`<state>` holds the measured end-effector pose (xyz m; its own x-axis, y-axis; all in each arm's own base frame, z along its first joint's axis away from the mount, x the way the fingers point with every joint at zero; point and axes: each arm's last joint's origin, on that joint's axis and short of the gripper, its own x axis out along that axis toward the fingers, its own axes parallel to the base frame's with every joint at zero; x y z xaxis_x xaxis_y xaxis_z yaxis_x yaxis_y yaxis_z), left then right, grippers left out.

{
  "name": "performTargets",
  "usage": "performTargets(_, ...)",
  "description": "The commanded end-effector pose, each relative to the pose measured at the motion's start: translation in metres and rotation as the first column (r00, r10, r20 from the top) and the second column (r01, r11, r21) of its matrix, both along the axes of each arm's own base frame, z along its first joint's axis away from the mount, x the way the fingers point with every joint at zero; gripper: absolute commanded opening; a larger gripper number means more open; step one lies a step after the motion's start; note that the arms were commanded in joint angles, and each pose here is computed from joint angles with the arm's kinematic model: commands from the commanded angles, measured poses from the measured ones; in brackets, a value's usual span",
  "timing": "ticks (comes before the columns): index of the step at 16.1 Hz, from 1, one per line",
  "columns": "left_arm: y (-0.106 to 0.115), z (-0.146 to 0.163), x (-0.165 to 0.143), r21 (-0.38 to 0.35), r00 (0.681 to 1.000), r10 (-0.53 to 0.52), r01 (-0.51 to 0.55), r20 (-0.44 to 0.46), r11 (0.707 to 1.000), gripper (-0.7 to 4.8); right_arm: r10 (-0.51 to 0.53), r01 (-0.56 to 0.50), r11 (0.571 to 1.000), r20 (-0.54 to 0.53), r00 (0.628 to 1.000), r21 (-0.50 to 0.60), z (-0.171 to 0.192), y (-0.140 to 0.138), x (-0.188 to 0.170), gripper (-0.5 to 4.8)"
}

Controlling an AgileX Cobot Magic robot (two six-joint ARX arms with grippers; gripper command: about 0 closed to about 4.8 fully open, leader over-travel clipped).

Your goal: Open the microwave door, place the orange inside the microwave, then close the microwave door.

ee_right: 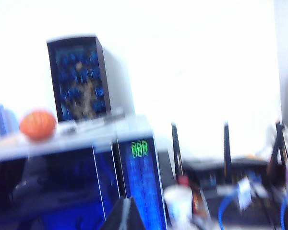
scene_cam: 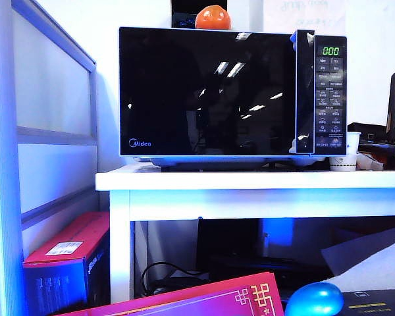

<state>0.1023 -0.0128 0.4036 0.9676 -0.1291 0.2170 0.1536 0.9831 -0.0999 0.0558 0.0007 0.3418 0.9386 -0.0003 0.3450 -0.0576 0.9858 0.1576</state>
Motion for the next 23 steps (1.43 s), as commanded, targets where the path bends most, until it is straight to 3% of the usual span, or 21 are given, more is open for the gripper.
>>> performTargets(1,-0.01,0.065,0.02,0.046,0.97,-0.236,0.239,-0.062,0.97,-0.05,0.025,-0.025,1.0,-0.01,1.0,-0.005,0.041,0.001,0.005,-0.01)
performTargets(4,-0.019,0.12,0.05,0.063,0.896,-0.427,0.436,-0.12,0.897,-0.05,0.042,-0.043,0.999,-0.077,0.996,-0.01,0.084,0.002,0.025,-0.01)
performTargets(6,-0.024,0.141,0.065,0.054,0.836,-0.522,0.537,-0.166,0.842,-0.05,0.108,-0.111,0.993,-0.081,0.991,-0.029,0.109,0.004,0.042,-0.01)
performTargets(8,-0.026,0.15,0.078,0.022,0.807,-0.544,0.563,-0.23,0.826,-0.05,0.218,-0.226,0.973,-0.126,0.968,-0.054,0.129,0.008,0.071,-0.01)
performTargets(10,-0.029,0.148,0.083,0.026,0.814,-0.514,0.54,-0.272,0.841,-0.05,0.271,-0.286,0.957,-0.203,0.941,-0.047,0.136,0.011,0.094,-0.01)
performTargets(11,-0.034,0.142,0.082,0.082,0.845,-0.425,0.473,-0.325,0.877,-0.05,0.289,-0.306,0.951,-0.246,0.925,-0.036,0.137,0.013,0.108,-0.01)
performTargets(13,-0.046,0.133,0.081,0.214,0.888,-0.246,0.347,-0.389,0.913,-0.05,0.323,-0.348,0.937,-0.279,0.904,-0.043,0.135,0.025,0.128,-0.01)
performTargets(14,-0.052,0.132,0.08,0.243,0.891,-0.223,0.335,-0.394,0.91,-0.05,0.321,-0.352,0.934,-0.289,0.902,-0.059,0.132,0.029,0.135,-0.01)
performTargets(17,-0.077,0.131,0.075,0.258,0.867,-0.302,0.421,-0.397,0.87,-0.05,0.335,-0.389,0.916,-0.351,0.874,-0.096,0.12,0.046,0.155,-0.01)
performTargets(20,-0.083,0.133,0.073,0.245,0.863,-0.338,0.444,-0.375,0.862,-0.05,0.331,-0.393,0.915,-0.396,0.857,-0.086,0.11,0.05,0.172,-0.01)
performTargets(23,-0.084,0.139,0.074,0.227,0.879,-0.351,0.432,-0.321,0.873,-0.05,0.316,-0.389,0.918,-0.46,0.83,-0.071,0.094,0.055,0.197,0.0)
